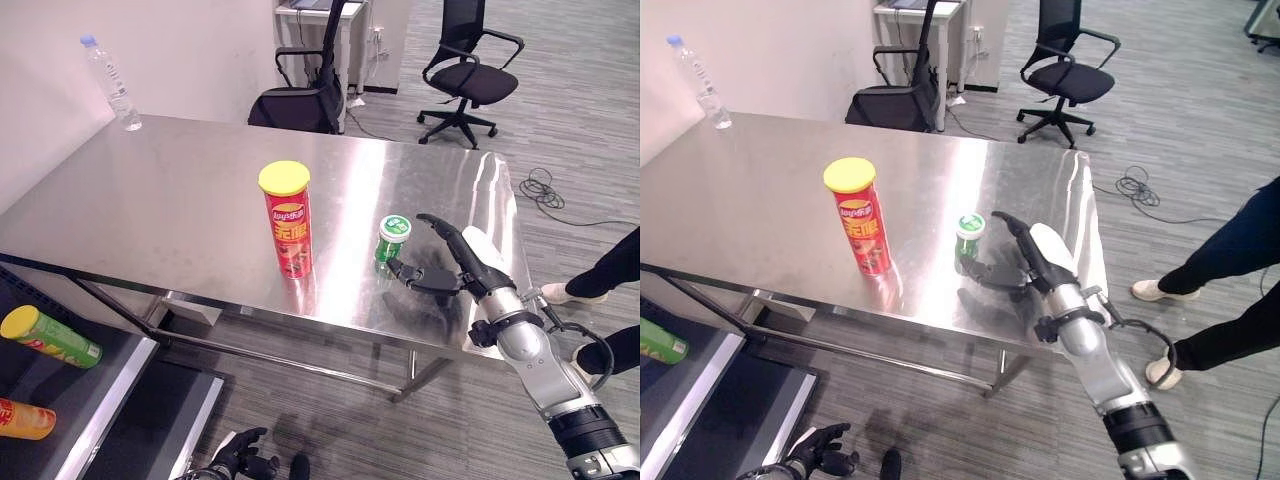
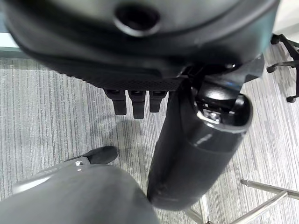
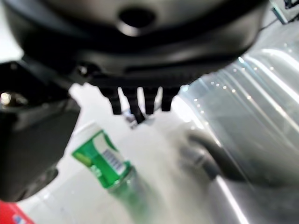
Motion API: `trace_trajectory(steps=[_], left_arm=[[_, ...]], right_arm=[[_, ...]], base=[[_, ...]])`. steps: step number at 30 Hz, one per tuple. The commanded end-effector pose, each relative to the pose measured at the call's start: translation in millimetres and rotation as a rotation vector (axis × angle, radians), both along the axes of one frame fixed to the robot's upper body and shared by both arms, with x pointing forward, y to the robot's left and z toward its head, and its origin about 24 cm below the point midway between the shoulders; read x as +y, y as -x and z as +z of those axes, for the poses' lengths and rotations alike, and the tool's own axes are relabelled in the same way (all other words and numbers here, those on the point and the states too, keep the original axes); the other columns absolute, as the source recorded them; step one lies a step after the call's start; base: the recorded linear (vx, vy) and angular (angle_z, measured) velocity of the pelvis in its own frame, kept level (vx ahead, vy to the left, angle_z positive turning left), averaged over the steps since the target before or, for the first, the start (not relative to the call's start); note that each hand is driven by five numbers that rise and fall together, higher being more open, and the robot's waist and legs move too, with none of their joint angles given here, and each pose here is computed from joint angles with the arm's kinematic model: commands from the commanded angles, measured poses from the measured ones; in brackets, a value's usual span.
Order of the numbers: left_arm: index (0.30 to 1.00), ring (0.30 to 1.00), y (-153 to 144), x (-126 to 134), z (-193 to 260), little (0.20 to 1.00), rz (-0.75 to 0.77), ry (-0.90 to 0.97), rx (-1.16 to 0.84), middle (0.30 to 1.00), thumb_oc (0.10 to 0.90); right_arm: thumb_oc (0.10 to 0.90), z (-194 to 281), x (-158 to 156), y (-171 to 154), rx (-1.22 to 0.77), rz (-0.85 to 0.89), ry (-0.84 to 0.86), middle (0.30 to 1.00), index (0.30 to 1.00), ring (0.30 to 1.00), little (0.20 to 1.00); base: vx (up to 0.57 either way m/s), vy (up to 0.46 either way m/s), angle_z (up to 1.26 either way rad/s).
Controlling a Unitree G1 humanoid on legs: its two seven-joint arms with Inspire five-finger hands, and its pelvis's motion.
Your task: Put the goods on the table back onto the shelves and tidy them up.
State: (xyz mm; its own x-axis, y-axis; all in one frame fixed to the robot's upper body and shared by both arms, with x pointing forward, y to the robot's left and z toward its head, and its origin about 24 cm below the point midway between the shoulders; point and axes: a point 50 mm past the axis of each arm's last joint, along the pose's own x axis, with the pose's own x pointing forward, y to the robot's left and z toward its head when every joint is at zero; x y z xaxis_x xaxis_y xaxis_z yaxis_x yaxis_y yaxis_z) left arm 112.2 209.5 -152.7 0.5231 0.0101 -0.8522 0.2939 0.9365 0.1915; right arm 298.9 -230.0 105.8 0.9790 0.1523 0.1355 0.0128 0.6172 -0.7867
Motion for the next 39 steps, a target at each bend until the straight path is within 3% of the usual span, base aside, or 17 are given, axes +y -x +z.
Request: trace_trajectory(steps=[1,21,22,24,39], left_arm=[[0.900,0.900,49,-4,-17,0.900,-0.089,-0.053,0.208,0.900,0.800],[0.900,0.900,52,1,-17,0.900,-0.059,-0.073,0.218,0.900,0.800],[0.900,0.900,52,1,-17,0.900,-0.061,-0.074,0.218,0.900,0.800],[0.900,0.900,53,1,-17,0.900,-0.060,-0.077,0.219,0.900,0.800],[0.900,0.900,50,4,-16,0.900,-0.033,-0.097,0.203,0.900,0.800]], right_arm=[[0.800,63,1,-13,-0.247,0.043,0.023,0.900,0.900,0.900,0.900],[0.800,57,14,-28,-0.202,0.056,0.017,0.900,0.900,0.900,0.900],[0.709,56,14,-29,-0.198,0.054,0.017,0.764,0.764,0.764,0.764],[0.408,53,13,-30,-0.189,0.043,0.022,0.312,0.312,0.312,0.312],[0.400,34,5,-25,-0.172,-0.046,-0.005,0.300,0.300,0.300,0.300]], base=[[0.04,0.020,0.03],[0.04,0.012,0.01],[0.00,0.000,0.00],[0.02,0.006,0.00],[0.01,0.002,0.00]])
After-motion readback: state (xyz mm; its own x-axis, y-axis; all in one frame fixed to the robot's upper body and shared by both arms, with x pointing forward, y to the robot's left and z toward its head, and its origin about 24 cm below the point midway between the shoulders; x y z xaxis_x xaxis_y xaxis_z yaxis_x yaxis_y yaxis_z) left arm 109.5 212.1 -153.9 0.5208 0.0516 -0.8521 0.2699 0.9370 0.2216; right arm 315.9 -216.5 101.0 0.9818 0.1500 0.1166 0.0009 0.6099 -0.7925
